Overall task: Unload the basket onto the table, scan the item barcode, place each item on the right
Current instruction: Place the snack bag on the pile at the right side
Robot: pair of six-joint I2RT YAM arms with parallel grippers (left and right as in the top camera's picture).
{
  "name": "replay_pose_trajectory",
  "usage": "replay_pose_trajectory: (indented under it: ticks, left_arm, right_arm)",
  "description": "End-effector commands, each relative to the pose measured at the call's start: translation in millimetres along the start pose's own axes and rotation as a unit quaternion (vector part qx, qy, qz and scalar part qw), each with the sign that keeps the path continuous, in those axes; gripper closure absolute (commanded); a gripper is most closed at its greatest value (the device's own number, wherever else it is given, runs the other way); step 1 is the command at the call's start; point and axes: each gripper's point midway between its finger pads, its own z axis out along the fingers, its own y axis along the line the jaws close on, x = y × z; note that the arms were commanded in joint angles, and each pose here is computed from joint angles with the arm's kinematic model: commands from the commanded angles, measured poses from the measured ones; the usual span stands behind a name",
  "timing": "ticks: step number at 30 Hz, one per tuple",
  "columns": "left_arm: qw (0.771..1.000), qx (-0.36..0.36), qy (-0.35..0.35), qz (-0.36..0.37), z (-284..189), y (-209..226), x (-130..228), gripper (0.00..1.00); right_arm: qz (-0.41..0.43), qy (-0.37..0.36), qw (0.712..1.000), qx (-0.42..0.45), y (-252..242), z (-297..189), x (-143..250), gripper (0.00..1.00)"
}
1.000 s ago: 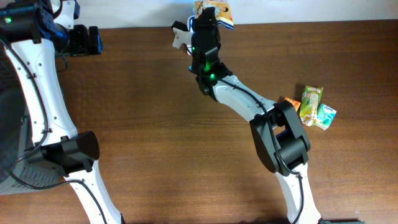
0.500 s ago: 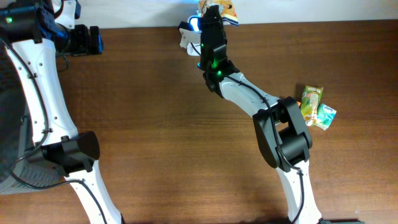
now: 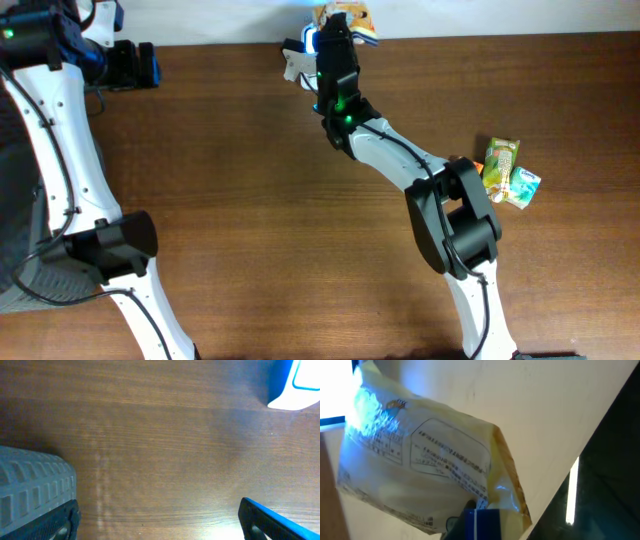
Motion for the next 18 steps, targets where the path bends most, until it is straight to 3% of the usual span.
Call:
replay_pose_trajectory:
  ticks: [1, 3, 5, 7, 8, 9, 11, 12, 15, 18]
  left_arm:
    - [1.0, 0.006, -0.006, 0.008, -4.2, -4.9, -1.8, 0.01]
    - [1.0, 0.005, -0.007, 0.006, -4.5, -2.3, -1.7, 0.01]
    - [1.0, 0.005, -0.007, 0.006, -4.5, -2.3, -1.7, 0.01]
    - [1.0, 0.005, -0.007, 0.006, -4.5, -2.3, -1.7, 0.01]
    - [1.0, 0.005, -0.007, 0.006, -4.5, -2.5, -1.7, 0.01]
    - [1.0, 0.005, -0.007, 0.006, -4.4, -3.1, -1.7, 0.01]
    - [1.0, 0.005, -0.007, 0.006, -4.4, -2.9, -1.7, 0.01]
    - [1.0, 0.005, -0.007, 0.006, -4.4, -2.9, -1.7, 0.01]
    - [1.0, 0.005, -0.007, 0.006, -4.4, -2.9, -1.7, 0.01]
    - [1.0, 0.005, -0.007, 0.006, -4.4, -2.9, -1.7, 0.01]
  right_arm:
    - [0.162, 0.034, 0.985, 0.049, -124.3, -49.1, 53.4, 0.96]
    - [0.247, 0.026, 0.969, 0.006, -150.9, -85.2, 78.5, 0.96]
    - [0.359, 0.024, 0.932, -0.032, -165.6, -120.4, 105.4, 0.96]
    - [0.496, -0.011, 0.864, -0.091, -168.4, -147.4, 121.8, 0.96]
    - [0.582, -0.033, 0.801, -0.139, -166.4, -160.6, 134.6, 0.96]
    - [0.669, -0.023, 0.72, -0.183, -157.2, -169.5, 157.2, 0.96]
    - [0.743, 0.028, 0.628, -0.229, -130.7, -174.6, 192.0, 0.96]
    - [0.781, 0.079, 0.567, -0.25, -105.7, -175.3, 219.7, 0.96]
    - [0.821, 0.219, 0.464, -0.249, -38.2, -173.6, 284.4, 0.96]
    - [0.811, 0.302, 0.425, -0.265, 30.6, -160.1, 313.9, 0.96]
